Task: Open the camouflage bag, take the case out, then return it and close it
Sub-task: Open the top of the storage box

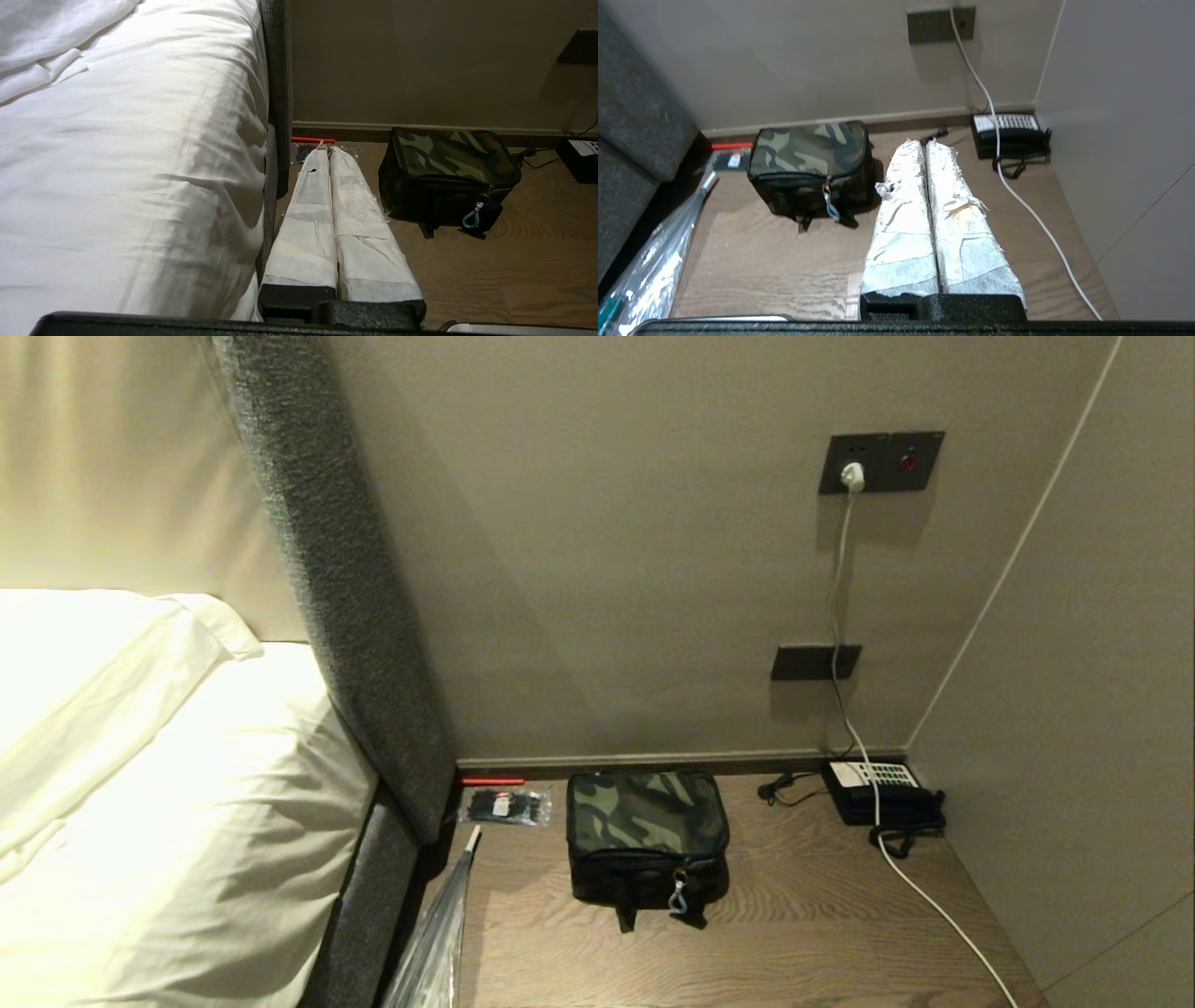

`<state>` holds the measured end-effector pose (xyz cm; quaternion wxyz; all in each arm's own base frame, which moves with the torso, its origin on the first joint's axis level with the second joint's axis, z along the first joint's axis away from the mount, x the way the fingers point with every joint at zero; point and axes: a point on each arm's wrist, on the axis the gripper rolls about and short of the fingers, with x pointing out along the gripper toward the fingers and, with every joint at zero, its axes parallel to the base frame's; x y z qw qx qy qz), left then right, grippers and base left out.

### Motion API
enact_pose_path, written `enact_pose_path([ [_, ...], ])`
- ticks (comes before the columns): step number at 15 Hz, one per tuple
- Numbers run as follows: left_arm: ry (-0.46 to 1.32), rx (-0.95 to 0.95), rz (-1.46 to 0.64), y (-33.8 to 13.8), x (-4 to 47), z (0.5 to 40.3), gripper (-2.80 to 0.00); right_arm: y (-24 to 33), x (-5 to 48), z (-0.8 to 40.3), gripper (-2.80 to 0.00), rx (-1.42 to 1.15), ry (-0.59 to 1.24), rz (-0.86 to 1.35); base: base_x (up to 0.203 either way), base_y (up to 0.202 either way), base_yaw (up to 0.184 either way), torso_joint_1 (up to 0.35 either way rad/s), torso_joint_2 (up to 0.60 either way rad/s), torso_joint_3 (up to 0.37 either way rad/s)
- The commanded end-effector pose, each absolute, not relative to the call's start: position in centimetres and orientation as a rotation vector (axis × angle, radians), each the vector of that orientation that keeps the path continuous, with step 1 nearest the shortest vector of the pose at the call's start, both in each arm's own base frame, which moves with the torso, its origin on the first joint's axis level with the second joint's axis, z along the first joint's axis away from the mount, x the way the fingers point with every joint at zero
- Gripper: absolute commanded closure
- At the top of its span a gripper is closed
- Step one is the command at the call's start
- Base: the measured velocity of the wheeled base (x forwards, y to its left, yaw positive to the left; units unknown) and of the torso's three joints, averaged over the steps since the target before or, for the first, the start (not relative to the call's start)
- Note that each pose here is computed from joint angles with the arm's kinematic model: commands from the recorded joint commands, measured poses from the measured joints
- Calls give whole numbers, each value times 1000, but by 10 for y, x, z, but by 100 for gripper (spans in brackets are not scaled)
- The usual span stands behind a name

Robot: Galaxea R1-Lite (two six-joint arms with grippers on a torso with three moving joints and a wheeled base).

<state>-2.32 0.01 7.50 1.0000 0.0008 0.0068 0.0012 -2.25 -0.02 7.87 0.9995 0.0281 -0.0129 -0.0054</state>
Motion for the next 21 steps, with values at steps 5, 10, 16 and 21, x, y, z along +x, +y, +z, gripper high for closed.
enact_pose_path([
  [5,11,2,3,0,-23,75,0,0,-21,75,0,57,-11,-12,0,0,0,1,4,-198],
  [10,11,2,3,0,-23,75,0,0,-21,75,0,57,-11,-10,0,0,0,2,1,-196],
  [16,6,0,2,0,-23,75,0,0,-21,75,0,57,-11,-11,0,0,0,3,3,-195],
  [21,8,-2,2,0,-23,75,0,0,-21,75,0,57,-11,-10,0,0,0,2,3,-199],
])
